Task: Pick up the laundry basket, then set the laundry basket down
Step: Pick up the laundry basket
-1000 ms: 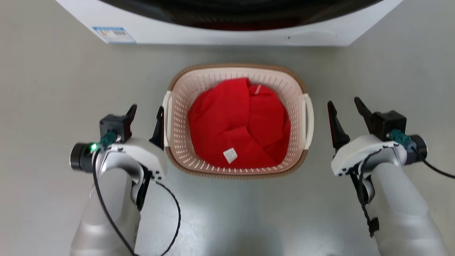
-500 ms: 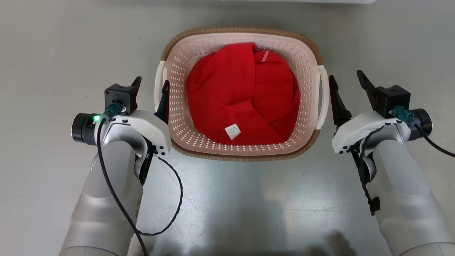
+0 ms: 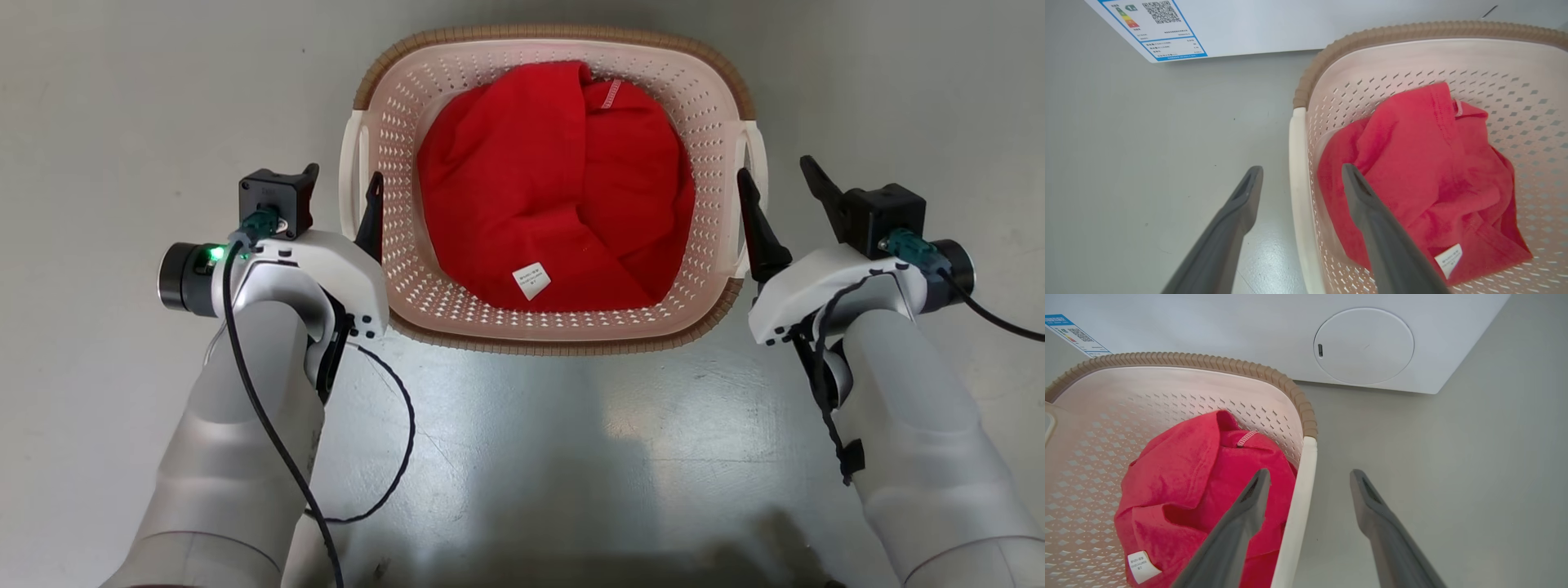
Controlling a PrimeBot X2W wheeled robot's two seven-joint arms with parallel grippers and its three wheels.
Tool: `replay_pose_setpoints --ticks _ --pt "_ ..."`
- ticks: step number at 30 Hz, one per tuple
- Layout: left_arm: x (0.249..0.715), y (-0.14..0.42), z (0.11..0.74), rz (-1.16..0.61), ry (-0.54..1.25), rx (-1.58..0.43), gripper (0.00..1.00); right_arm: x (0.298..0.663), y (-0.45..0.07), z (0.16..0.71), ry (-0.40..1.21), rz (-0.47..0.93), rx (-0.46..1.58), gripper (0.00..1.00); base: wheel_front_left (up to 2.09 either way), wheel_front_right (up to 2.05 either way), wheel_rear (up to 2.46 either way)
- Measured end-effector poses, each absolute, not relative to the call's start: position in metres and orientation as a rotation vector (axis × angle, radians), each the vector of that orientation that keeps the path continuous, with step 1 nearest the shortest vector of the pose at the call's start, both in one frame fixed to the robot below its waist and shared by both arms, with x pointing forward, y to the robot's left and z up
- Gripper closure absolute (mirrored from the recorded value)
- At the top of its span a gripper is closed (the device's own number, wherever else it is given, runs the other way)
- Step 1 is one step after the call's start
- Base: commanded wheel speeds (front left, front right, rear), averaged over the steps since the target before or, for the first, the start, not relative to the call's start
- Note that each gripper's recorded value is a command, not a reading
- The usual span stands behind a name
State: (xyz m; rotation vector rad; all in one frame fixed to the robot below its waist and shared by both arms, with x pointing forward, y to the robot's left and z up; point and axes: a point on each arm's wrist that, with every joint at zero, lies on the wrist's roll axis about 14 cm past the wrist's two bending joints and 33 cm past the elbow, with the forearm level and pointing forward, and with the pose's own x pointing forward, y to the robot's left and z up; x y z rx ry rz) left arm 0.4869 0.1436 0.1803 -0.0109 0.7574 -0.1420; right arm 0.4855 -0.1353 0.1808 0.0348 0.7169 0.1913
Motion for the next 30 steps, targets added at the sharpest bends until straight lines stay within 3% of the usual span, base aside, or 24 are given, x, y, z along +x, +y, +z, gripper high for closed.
replay_pose_setpoints --ticks 30 --pt "0.471 0.144 0.142 -0.163 0.874 -0.004 0.00 0.458 -0.119 0.128 0.874 0.223 0.073 0.00 0.00 0.00 0.00"
